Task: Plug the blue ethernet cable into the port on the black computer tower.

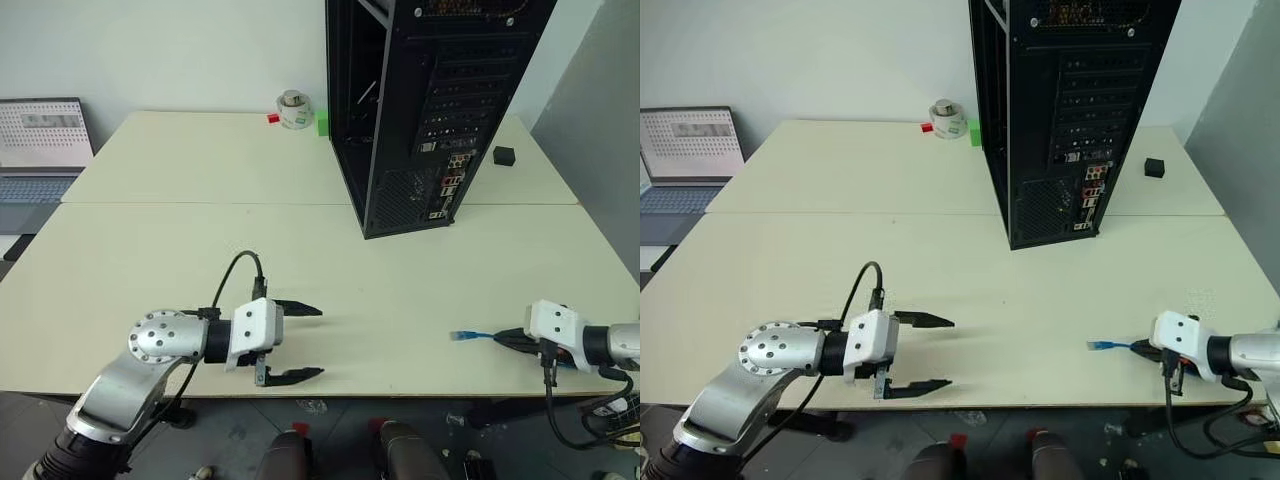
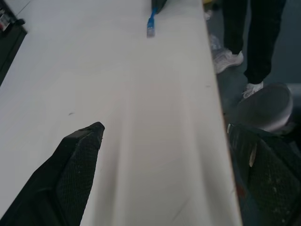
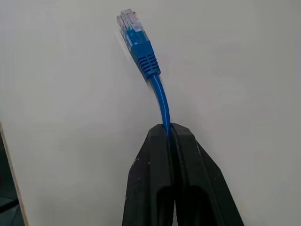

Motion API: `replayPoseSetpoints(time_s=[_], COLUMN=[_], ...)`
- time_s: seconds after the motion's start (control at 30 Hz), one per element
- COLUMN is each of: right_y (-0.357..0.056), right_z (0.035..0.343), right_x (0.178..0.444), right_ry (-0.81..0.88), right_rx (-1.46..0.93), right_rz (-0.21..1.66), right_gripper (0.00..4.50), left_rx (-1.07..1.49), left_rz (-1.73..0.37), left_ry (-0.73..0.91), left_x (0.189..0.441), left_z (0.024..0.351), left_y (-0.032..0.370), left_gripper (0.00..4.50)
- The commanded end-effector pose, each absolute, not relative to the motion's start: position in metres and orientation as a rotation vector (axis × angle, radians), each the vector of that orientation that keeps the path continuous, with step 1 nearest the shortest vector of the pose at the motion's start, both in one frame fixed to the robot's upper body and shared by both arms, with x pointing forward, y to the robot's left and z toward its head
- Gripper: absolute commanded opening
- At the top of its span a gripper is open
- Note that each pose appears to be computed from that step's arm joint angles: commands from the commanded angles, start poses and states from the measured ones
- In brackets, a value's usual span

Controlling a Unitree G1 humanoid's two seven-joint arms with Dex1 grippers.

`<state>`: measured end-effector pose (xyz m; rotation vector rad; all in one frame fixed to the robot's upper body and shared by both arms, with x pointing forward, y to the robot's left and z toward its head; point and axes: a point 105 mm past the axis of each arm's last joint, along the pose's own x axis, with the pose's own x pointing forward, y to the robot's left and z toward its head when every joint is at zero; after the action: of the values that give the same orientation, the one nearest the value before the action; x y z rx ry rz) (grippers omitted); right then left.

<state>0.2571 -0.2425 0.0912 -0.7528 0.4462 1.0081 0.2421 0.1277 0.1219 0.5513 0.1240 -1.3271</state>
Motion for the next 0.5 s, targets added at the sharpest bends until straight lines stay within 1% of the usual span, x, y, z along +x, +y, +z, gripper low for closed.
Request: replayPoseSetpoints(time_s=[0.03, 0.1, 0.23, 0.37, 0.5], right_y=[-0.207, -0.192, -0.170, -0.155, -0.141], right_z=[0.118, 0.125, 0.132, 0.135, 0.141], right_x=[0.267, 0.272, 0.277, 0.282, 0.286], right_ry=[0.316, 0.276, 0.232, 0.212, 0.189], right_rx=[-0.758, -0.751, -0.743, -0.740, -0.716], right_rz=[1.062, 1.079, 1.123, 1.150, 1.167], right_gripper=[0.01, 0.01, 0.01, 0.01, 0.01], left_rx=[0.564, 0.551, 0.652, 0.727, 0.691], left_rz=[-1.302, -1.293, -1.296, -1.301, -1.263], left_ry=[0.091, 0.108, 0.131, 0.114, 0.074], left_x=[0.253, 0.257, 0.261, 0.267, 0.280], left_z=[0.135, 0.135, 0.132, 0.134, 0.141], left_y=[0.133, 0.138, 0.152, 0.155, 0.150], left_gripper=[4.50, 4.50, 4.50, 4.50, 4.50])
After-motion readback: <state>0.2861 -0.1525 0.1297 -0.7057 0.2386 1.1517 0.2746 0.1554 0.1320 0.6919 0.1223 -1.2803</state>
